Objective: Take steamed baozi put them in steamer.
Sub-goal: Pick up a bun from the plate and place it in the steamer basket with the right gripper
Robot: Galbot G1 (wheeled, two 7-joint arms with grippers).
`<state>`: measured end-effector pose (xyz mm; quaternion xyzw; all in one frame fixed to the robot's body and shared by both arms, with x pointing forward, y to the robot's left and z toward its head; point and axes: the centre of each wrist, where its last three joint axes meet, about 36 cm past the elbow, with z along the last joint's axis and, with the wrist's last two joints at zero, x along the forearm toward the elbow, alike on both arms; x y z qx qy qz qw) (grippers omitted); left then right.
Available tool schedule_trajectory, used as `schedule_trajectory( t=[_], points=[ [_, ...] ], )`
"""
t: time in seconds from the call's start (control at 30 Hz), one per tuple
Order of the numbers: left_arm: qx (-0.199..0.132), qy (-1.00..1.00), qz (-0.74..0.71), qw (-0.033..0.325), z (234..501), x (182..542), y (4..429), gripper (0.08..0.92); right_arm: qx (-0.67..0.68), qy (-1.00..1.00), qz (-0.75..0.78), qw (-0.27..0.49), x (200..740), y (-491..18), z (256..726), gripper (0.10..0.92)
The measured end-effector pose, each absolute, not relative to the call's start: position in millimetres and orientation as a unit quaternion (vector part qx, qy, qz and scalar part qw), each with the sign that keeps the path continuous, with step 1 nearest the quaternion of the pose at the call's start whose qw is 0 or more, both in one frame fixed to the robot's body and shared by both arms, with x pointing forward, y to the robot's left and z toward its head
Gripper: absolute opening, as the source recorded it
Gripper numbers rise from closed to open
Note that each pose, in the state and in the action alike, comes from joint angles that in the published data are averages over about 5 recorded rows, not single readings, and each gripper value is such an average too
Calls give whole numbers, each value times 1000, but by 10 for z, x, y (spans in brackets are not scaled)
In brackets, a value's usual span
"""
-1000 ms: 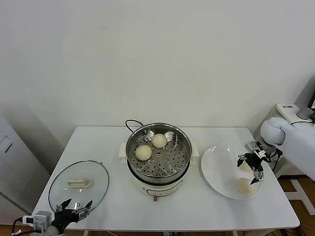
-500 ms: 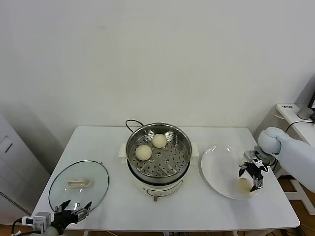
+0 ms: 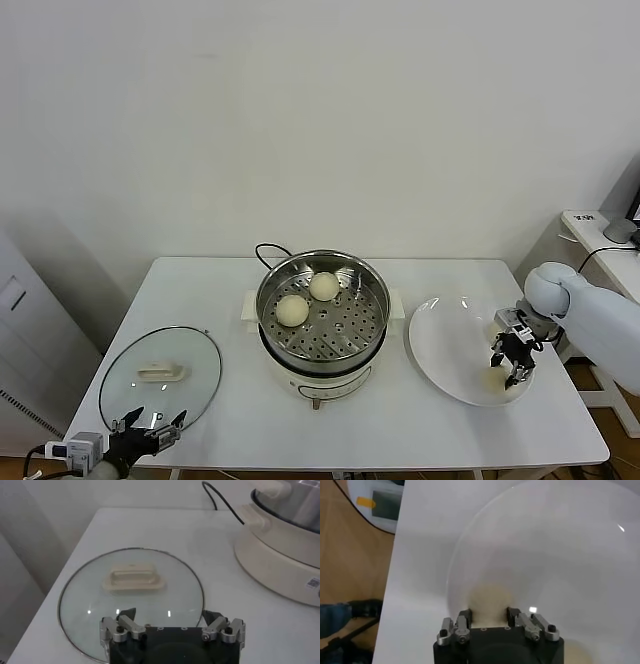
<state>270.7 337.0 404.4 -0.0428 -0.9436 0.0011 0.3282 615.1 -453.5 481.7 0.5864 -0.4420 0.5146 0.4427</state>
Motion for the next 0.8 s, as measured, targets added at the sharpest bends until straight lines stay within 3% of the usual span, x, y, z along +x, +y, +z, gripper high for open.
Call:
schedule_trajectory(
  t=[0.37, 0.6, 0.8],
  points=[
    [-44, -944, 0, 327, 4045, 2723, 3360, 823, 588, -471, 559, 345, 6552, -4209, 5902, 452],
    [-46, -944, 1, 327, 4034, 2728, 3345, 823, 602, -462, 610, 227, 6810, -3623, 6756, 458],
    [-46, -944, 0, 326, 4038, 2734, 3345, 823, 629, -420, 641, 131, 6937, -3015, 7124, 458]
  ],
)
